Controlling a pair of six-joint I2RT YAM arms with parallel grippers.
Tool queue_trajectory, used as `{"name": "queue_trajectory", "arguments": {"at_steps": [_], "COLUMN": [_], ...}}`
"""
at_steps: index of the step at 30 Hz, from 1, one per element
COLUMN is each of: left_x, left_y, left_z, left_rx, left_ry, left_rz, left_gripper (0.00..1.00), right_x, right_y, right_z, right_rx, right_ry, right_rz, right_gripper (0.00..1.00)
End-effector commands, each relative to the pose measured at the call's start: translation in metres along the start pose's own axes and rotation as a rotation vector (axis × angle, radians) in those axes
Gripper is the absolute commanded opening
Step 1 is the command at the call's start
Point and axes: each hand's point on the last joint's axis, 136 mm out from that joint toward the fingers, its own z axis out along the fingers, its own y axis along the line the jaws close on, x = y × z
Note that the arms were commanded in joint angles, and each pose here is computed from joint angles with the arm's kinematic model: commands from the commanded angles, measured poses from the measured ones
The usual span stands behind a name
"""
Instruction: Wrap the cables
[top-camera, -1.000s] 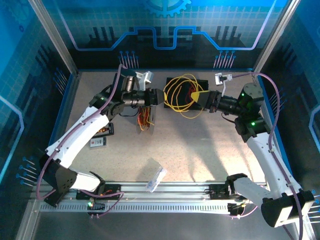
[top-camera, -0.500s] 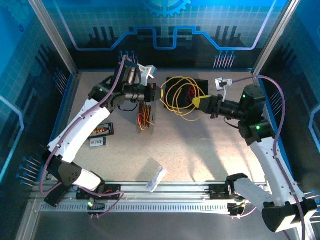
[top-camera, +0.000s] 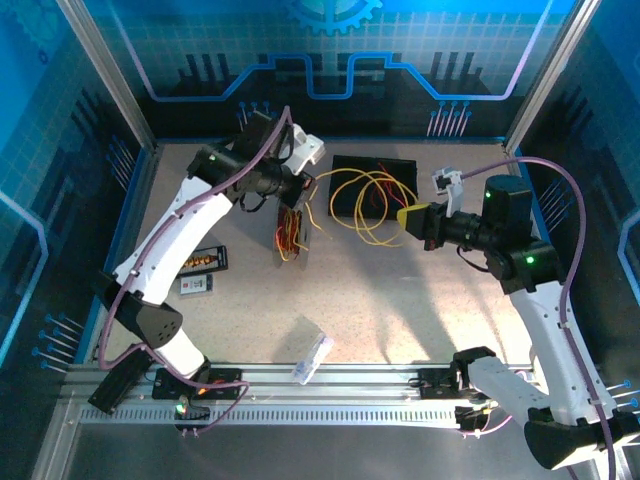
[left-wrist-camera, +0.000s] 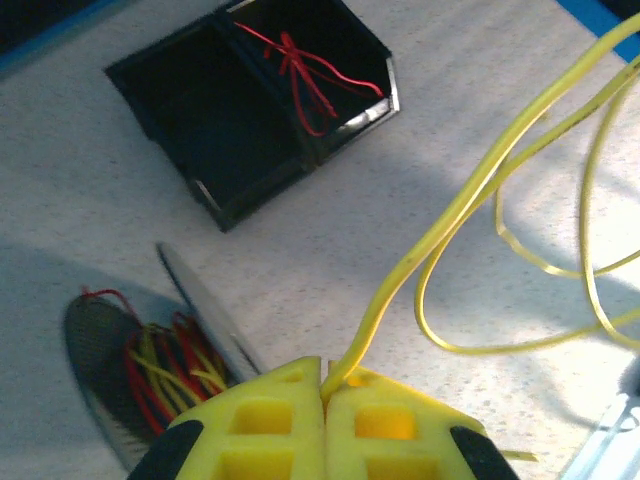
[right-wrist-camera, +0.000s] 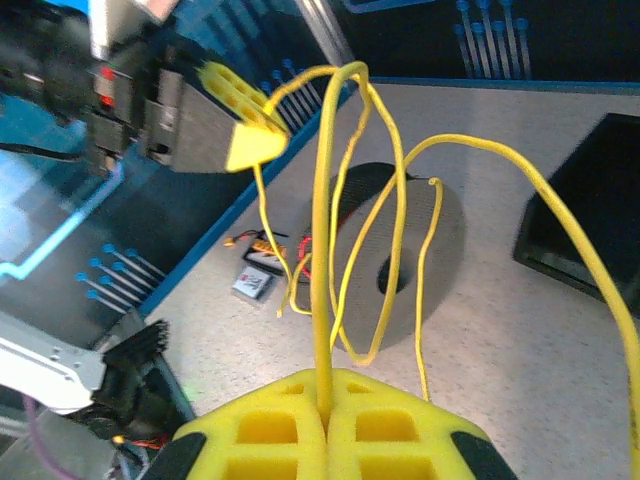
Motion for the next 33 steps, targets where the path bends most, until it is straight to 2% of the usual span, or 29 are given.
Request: {"name": "queue_trajectory", "arguments": {"at_steps": [1,6,13,18,26,33], "left_x": [-0.012,-0.030,-0.053,-0.061,-0.074,-0.077], "left_y": [0.022,0.026,0.031,0.006,-0.007,0.000], "left_z": [-0.024,-0.031,-0.030,-0.027,-0.044,-0.052], "left_rx": [-0.123,-0.099,-0.003,0.157,0.223,0.185], "left_ry": [-0.019,-0.065,-0.116,-0.115,-0.179,-0.206], "left_rz": [0.113,0.113,-0.002,-0.037,-0.047,-0.077], "left_gripper": [0.00,0.00,0.00,0.00,0.00,0.00], "right_x": [0.001,0.006,0.021,0.035,0.060,0.050], "right_y": [-0.005,0.016,0.034,0.014,-0.018,-0.015], "right_z": [-0.013,-0.016,-0.007,0.011,0.044,0.042], "right_rx": [0.101,0.019,-0.030,0.098,0.292,0.312], "right_ry": [-0.001,-0.004,0.055,0.132,0.280,0.229], "right_rz": [-0.047,-0.103,-0.191,-0.233,-0.336,-0.354], "right_gripper": [0.00,0.00,0.00,0.00,0.00,0.00]}}
